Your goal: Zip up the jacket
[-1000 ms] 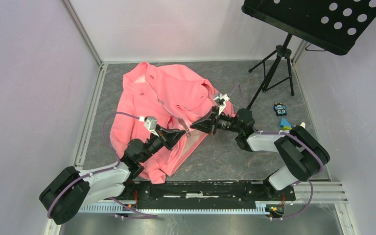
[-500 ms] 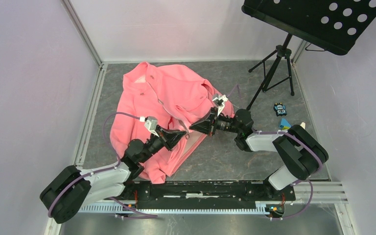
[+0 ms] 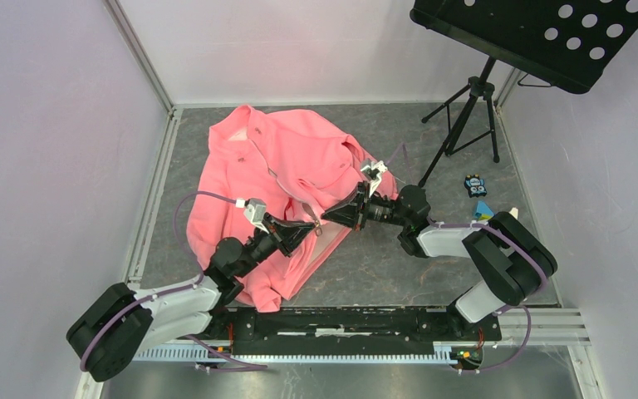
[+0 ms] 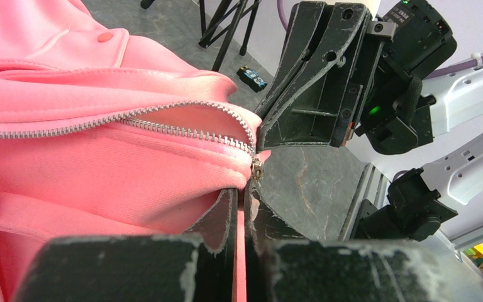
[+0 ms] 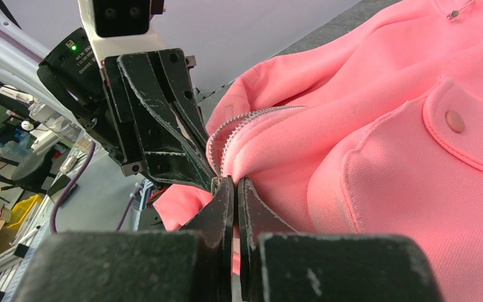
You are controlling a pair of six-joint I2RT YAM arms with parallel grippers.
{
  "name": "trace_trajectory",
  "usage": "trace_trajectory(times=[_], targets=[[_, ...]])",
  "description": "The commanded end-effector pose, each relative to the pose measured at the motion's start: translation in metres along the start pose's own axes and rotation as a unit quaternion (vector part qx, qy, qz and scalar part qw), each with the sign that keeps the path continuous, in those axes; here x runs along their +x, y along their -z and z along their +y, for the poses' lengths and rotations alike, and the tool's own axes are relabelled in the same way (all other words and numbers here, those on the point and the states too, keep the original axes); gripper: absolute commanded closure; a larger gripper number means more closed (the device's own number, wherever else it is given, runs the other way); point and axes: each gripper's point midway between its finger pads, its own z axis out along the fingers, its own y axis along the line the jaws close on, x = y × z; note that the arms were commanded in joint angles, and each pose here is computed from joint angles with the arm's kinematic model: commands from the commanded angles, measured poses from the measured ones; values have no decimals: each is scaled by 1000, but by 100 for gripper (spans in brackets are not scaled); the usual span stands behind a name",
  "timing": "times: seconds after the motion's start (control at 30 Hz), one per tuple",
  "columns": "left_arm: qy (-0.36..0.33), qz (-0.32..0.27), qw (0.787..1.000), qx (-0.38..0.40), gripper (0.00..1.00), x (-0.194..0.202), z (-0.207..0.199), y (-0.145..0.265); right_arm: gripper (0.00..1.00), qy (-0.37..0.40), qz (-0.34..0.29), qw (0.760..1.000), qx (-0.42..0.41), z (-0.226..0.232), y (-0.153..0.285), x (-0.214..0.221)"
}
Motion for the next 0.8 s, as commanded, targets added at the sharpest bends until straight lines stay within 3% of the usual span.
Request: trace_trajectory(times=[0.0, 0.77], targets=[[10, -31, 999, 26, 98, -16, -13, -5, 100, 28, -21, 999, -32, 14, -3, -12], [21, -8, 998, 65, 98, -8, -27, -1, 100, 47, -20, 997, -54, 23, -3, -15]])
